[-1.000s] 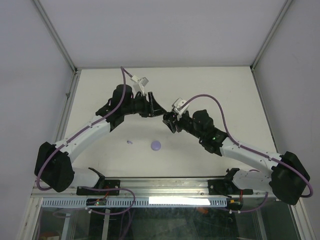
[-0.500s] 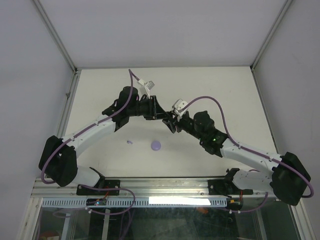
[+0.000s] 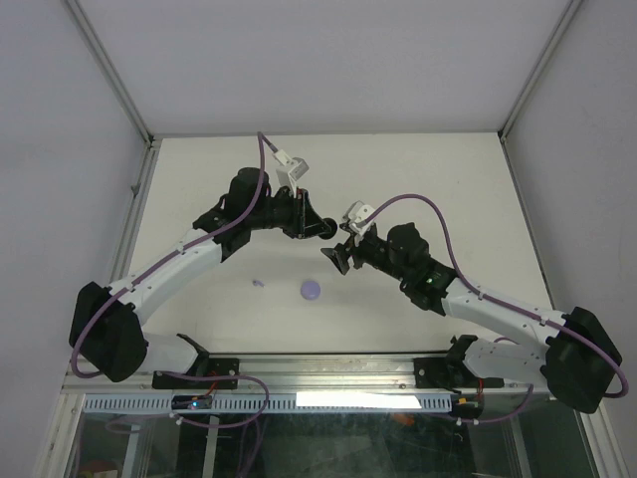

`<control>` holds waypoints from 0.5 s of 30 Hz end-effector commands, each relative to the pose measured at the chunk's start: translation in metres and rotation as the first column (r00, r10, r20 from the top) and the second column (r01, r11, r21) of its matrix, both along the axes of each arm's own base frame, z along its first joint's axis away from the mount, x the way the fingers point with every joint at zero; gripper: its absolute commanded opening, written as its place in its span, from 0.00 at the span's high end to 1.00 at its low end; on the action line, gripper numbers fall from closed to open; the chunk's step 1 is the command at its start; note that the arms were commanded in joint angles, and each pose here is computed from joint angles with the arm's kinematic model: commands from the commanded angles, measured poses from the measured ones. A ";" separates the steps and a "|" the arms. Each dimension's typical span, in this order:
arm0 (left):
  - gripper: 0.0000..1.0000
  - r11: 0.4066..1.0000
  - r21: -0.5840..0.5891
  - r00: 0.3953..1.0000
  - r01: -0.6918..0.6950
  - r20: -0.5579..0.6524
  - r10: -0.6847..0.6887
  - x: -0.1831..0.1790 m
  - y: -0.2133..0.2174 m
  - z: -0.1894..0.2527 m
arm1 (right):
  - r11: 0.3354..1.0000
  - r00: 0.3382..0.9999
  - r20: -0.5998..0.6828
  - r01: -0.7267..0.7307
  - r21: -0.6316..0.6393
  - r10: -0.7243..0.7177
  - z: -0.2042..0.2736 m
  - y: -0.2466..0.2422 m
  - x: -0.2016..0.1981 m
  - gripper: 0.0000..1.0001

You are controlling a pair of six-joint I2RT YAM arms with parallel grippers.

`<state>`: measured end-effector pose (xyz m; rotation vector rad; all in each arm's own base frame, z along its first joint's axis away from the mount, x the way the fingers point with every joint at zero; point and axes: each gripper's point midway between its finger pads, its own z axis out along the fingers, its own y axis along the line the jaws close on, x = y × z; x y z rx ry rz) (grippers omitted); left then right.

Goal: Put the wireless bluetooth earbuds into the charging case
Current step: Pick up the charging case at the center of the board.

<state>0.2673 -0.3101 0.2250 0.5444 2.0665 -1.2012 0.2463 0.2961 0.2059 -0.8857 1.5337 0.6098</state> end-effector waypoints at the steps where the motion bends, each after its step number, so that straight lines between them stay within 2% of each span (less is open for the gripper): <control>1: 1.00 0.999 0.034 0.954 0.020 0.299 -0.029 0.005 0.012 0.054 | 0.994 0.998 0.042 -0.056 0.099 0.053 0.043 0.006 -0.010 0.26; 6: 1.00 0.992 0.090 0.887 0.092 0.446 -0.123 -0.005 0.019 0.068 | 0.983 0.992 0.005 -0.125 0.134 0.125 0.047 -0.002 -0.016 0.21; 8: 1.00 0.986 0.102 0.857 0.135 0.488 -0.168 -0.013 0.019 0.071 | 0.961 0.978 -0.025 -0.201 0.189 0.209 0.054 -0.005 -0.022 0.21; 15: 1.00 0.954 0.119 0.770 0.275 0.567 -0.292 -0.037 0.017 0.077 | 0.890 0.926 -0.035 -0.352 0.289 0.377 0.074 -0.003 -0.042 0.22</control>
